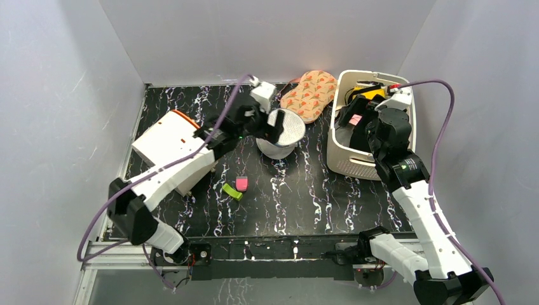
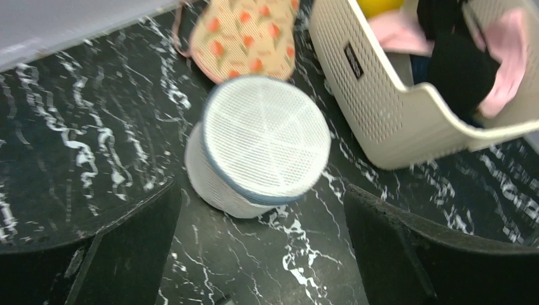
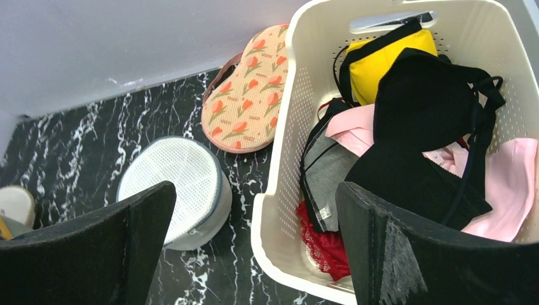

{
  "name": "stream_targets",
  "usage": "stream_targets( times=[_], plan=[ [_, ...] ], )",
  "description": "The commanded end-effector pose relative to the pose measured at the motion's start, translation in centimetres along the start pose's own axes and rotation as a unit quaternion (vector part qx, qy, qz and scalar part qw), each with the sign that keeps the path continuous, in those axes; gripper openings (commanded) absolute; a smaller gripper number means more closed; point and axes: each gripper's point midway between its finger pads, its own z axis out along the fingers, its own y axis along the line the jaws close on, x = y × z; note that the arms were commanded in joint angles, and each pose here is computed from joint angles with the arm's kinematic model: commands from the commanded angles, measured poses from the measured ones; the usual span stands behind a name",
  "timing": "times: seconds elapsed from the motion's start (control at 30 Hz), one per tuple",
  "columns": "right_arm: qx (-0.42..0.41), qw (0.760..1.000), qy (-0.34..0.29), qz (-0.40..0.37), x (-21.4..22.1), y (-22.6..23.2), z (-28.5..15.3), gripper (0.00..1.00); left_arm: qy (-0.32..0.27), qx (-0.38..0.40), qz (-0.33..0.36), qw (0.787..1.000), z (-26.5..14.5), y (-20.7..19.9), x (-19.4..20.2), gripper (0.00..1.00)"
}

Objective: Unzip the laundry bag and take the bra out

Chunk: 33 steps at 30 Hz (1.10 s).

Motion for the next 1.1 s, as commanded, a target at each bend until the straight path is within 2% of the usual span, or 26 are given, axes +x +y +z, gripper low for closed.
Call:
stream_targets(
  times=[0.0,0.1,0.23,0.53,0.77,0.87,1.07],
  plan=[
    [-0.031,0.998,-0.05,0.037,-2.7,1.2,-0.1,0.98,0.019,0.002,0.073,0.997,1.5,-2.5,1.2,0.98],
    [-0.079,0.995,-0.049,0.025,-2.8,2.7,-0.7,0.98,0.05,0.011,0.12,0.991,3.3,-3.9,3.8,0.98],
    [-0.092,0.993,-0.056,0.04,-2.8,2.8,-1.5,0.98,0.096,0.019,0.18,0.979,5.5,-4.9,7.5,0.98],
    [-0.152,0.986,-0.072,0.023,-3.8,4.5,-3.2,0.98,0.161,0.038,0.266,0.95,7.9,-5.3,12.6,0.96],
    [-0.161,0.984,-0.069,0.018,-3.9,4.9,-3.2,0.98,0.165,0.02,0.278,0.946,8.2,-4.6,13.3,0.79],
    [-0.161,0.985,-0.064,0.017,-3.5,4.9,-3.0,0.98,0.168,0.016,0.282,0.945,8.3,-4.3,13.7,0.79],
    [-0.172,0.983,-0.056,0.02,-3.4,5.5,-2.6,0.98,0.168,0.002,0.277,0.946,8.5,-4.0,13.5,0.85]
  ],
)
